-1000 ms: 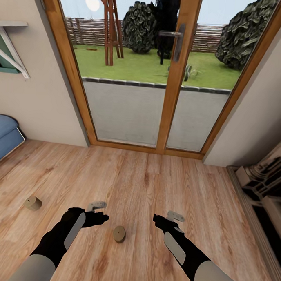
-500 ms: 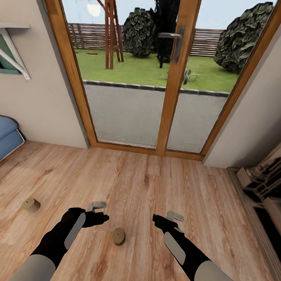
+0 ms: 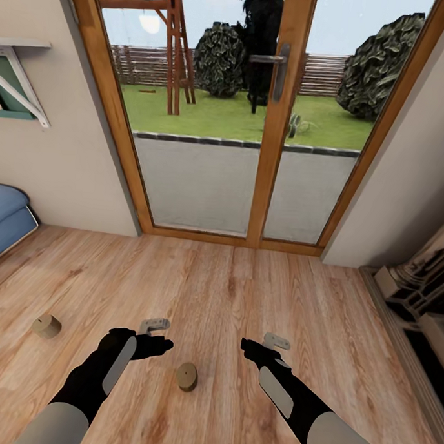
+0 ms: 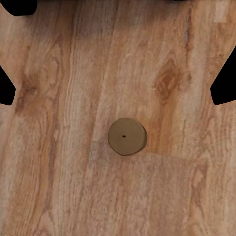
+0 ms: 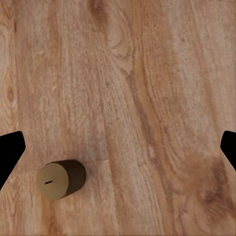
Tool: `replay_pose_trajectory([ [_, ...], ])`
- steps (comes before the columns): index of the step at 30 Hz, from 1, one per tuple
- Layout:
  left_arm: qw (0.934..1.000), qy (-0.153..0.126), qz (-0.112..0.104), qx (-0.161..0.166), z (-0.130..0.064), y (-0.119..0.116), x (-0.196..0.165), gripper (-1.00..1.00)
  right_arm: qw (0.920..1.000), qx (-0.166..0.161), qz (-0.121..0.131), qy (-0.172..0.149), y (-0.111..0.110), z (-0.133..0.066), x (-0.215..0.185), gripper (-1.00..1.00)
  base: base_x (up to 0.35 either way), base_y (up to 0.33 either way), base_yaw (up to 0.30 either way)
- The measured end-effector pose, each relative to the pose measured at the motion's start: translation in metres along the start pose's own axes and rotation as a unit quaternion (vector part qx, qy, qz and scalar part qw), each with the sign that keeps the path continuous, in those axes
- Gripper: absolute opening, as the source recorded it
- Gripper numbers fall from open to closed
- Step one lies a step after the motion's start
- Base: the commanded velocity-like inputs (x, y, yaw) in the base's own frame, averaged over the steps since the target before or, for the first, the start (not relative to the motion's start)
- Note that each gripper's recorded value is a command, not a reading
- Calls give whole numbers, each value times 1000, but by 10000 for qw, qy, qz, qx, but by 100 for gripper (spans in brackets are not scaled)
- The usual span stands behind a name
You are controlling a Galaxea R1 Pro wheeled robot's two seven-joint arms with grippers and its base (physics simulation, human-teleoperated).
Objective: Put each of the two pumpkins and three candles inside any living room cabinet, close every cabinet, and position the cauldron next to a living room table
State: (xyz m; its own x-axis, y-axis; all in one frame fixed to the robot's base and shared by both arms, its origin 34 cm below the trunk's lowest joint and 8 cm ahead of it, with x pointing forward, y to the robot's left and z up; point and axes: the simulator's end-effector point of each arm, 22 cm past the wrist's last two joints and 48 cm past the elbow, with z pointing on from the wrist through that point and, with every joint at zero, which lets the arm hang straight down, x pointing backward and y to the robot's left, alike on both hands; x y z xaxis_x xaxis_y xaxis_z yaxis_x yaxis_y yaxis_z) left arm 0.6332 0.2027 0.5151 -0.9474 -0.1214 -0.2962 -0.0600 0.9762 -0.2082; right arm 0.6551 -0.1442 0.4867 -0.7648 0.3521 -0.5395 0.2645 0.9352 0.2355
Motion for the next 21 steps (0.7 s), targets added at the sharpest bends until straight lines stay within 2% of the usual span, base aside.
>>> replay_pose_trajectory([
  [21,9998,-173,44,9,23,5,4,100,9998,-132,-13,-132,-1,20,10,100,0,0,0],
])
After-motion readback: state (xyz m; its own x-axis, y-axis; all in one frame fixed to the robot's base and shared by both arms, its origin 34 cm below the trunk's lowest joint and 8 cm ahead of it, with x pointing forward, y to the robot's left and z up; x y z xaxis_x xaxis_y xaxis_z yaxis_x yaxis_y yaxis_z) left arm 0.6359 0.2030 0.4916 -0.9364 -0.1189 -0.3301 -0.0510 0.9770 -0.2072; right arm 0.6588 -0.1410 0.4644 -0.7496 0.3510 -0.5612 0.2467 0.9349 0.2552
